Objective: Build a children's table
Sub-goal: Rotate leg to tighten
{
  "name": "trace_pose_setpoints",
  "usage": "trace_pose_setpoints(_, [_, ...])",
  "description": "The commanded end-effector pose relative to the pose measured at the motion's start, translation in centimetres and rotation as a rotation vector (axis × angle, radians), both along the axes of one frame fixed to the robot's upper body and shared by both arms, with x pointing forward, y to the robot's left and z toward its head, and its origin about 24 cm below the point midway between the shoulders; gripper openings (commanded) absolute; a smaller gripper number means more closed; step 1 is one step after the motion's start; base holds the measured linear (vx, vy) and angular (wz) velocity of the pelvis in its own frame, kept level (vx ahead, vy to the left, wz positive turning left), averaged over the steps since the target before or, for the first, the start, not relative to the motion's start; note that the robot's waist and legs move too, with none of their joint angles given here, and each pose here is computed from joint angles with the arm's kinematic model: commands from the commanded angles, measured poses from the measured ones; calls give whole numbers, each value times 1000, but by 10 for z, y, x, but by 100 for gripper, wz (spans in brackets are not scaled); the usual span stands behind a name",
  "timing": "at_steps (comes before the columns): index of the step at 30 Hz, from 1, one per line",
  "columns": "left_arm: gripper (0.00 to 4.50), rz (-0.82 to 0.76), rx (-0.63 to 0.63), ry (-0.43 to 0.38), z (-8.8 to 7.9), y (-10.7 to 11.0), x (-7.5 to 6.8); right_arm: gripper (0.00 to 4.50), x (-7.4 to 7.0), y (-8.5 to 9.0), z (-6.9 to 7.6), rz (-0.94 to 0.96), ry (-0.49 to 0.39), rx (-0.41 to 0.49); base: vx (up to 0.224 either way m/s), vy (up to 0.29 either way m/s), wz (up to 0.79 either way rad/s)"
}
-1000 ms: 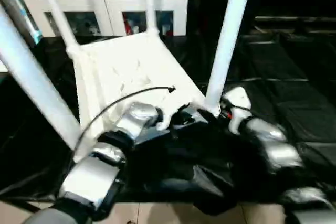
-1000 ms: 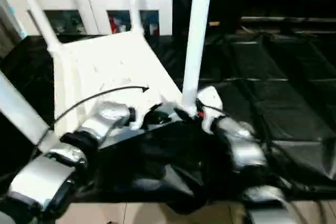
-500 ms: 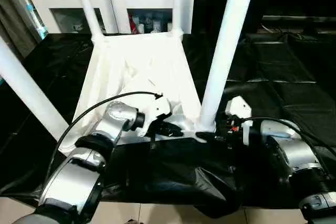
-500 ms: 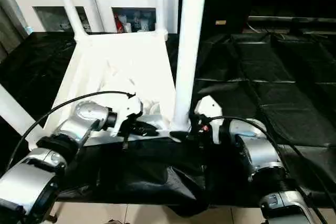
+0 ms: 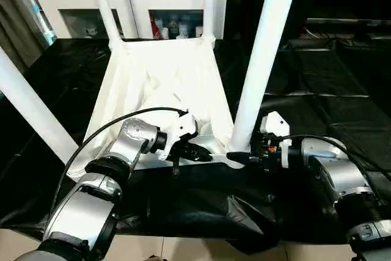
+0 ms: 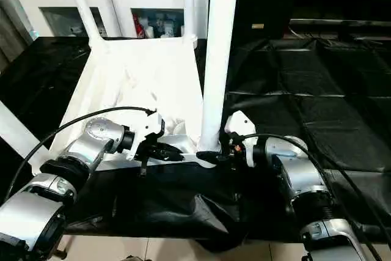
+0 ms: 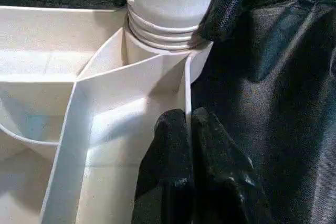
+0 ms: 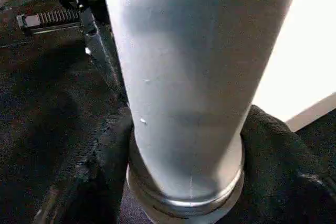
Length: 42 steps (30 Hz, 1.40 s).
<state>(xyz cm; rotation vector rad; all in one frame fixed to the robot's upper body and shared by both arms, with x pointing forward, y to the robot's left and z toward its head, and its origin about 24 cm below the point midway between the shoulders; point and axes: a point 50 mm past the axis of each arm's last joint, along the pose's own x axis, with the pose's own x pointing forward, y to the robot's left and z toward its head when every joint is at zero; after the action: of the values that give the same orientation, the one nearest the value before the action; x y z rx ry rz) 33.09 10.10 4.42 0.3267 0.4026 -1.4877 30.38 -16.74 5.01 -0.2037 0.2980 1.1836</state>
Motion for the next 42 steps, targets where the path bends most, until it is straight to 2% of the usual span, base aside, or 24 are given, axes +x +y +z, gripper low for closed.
trace_pose_setpoints(1, [0, 23, -57, -27, 4, -4, 1, 270, -5, 7, -7, 40, 42, 7, 0, 0, 0])
trace_pose_setpoints(5, [0, 48, -42, -43, 3, -7, 3, 267, -8, 9, -13, 24, 60, 12, 0, 0, 0])
trace_pose_setpoints(9, [0, 185, -23, -75, 1, -24, 11, 266, -8, 13, -29, -135, 74, 14, 0, 0, 0])
trace_pose_setpoints(11, [0, 208, -25, -77, 1, -27, 12, 265, -7, 14, -31, -171, 69, 6, 0, 0, 0])
trace_pose_setpoints(12, [0, 282, -19, -96, 1, -41, 16, 265, 0, 19, -41, -345, 89, 10, 0, 0, 0])
trace_pose_setpoints(14, [0, 352, -14, -106, 1, -53, 19, 265, 6, 26, -47, -488, 109, 11, 0, 0, 0])
trace_pose_setpoints(15, [0, 358, -13, -106, 1, -54, 19, 265, 7, 27, -47, -500, 110, 11, 0, 0, 0])
trace_pose_setpoints(17, [0, 428, -21, -106, 2, -67, 20, 265, 13, 39, -50, -595, 92, -27, 0, 0, 0])
trace_pose_setpoints(18, [0, 455, -27, -111, 3, -77, 20, 265, 18, 54, -48, -623, 69, -33, 0, 0, 0])
trace_pose_setpoints(19, [0, 455, -27, -111, 3, -77, 20, 265, 18, 54, -48, -623, 69, -33, 0, 0, 0])
trace_pose_setpoints(22, [0, 450, -39, -112, 5, -83, 19, 265, 20, 71, -41, -558, 33, 21, 0, 0, 0])
trace_pose_setpoints(24, [0, 427, -48, -105, 5, -83, 18, 321, 18, 74, -37, -512, 28, 55, 0, 0, 0])
trace_pose_setpoints(26, [0, 414, -51, -99, 4, -83, 17, 337, 18, 74, -35, -496, 19, 68, 0, 0, 0])
trace_pose_setpoints(28, [0, 378, -53, -86, 2, -79, 15, 344, 17, 67, -29, -434, -26, 78, 0, 0, 0])
trace_pose_setpoints(29, [0, 375, -53, -86, 2, -79, 15, 363, 17, 66, -29, -428, -30, 77, 0, 0, 0])
trace_pose_setpoints(31, [0, 292, -57, -67, 1, -68, 13, 363, 14, 49, -21, -313, -52, 86, 0, 0, 0])
trace_pose_setpoints(32, [0, 292, -57, -67, 1, -68, 13, 363, 14, 49, -21, -313, -52, 86, 0, 0, 0])
trace_pose_setpoints(33, [0, 255, -58, -57, 1, -62, 12, 363, 11, 40, -17, -261, -54, 80, 0, 0, 0])
trace_pose_setpoints(39, [0, 68, -77, -25, 4, -41, 5, 363, 2, 10, -11, -101, -7, 22, 0, 0, 0])
trace_pose_setpoints(42, [0, 7, -65, -9, 5, -30, 2, 363, -1, 1, -8, -52, 12, 0, 0, 0, 0])
